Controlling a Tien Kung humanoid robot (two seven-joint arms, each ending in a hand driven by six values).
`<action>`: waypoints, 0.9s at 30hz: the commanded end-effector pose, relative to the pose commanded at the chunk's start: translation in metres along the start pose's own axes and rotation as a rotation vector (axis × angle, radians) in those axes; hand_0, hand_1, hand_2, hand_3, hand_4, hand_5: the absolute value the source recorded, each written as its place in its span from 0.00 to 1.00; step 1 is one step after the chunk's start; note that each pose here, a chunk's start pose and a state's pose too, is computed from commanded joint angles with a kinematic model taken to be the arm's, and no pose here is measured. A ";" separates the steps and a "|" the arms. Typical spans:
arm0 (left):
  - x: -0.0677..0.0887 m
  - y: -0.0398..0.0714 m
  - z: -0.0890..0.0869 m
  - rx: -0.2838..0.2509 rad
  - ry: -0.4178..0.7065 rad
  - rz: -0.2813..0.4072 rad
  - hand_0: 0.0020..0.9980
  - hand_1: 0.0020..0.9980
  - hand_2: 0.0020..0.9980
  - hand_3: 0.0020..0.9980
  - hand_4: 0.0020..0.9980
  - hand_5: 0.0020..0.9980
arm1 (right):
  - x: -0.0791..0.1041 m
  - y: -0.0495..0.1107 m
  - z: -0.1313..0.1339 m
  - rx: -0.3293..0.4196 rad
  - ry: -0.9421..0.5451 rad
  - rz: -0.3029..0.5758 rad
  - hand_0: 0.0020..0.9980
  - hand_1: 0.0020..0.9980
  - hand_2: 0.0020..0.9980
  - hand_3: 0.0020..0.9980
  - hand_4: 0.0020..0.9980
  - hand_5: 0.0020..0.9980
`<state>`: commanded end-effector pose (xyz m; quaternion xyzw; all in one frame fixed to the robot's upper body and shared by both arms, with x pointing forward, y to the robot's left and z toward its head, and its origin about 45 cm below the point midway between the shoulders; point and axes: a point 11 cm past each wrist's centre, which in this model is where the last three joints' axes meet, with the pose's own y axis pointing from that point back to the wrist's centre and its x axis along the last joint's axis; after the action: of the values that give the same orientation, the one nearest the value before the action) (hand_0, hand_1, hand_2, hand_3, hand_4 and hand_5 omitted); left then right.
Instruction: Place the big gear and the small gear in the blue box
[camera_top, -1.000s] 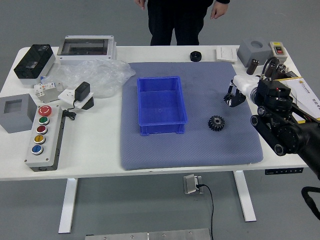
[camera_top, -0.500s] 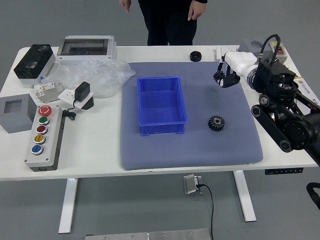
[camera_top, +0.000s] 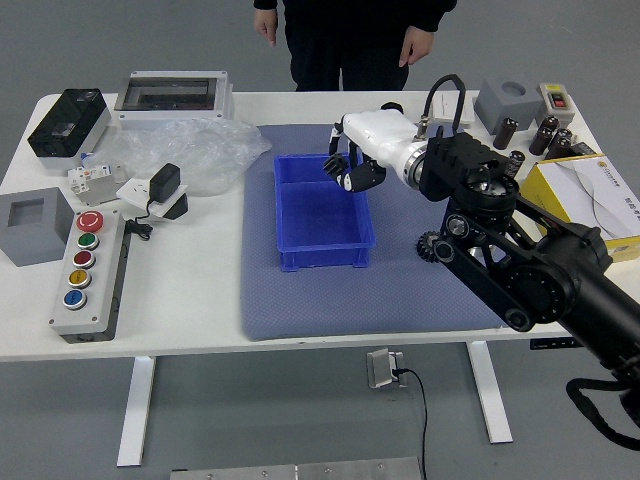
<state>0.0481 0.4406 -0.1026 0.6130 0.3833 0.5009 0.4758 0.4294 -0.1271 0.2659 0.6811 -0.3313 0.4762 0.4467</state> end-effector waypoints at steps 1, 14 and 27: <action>0.000 0.000 0.000 0.000 0.000 0.000 0.83 0.84 0.83 0.83 0.51 0.09 | -0.003 0.000 -0.001 0.002 -0.001 -0.010 0.53 0.36 0.38 0.51 0.62 0.14; 0.000 0.000 -0.001 0.002 -0.001 0.000 0.83 0.84 0.83 0.83 0.51 0.09 | -0.023 -0.005 0.005 -0.010 -0.022 -0.120 0.53 0.51 0.59 0.73 0.87 0.50; -0.001 0.000 0.001 -0.003 0.013 -0.002 0.83 0.84 0.84 0.83 0.51 0.09 | -0.005 0.009 0.046 -0.076 -0.036 -0.098 0.59 0.56 0.68 0.79 0.89 0.53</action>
<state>0.0485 0.4399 -0.1028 0.6088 0.3861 0.5049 0.4747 0.4358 -0.1728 0.2572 0.6875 -0.3232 0.4285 0.4891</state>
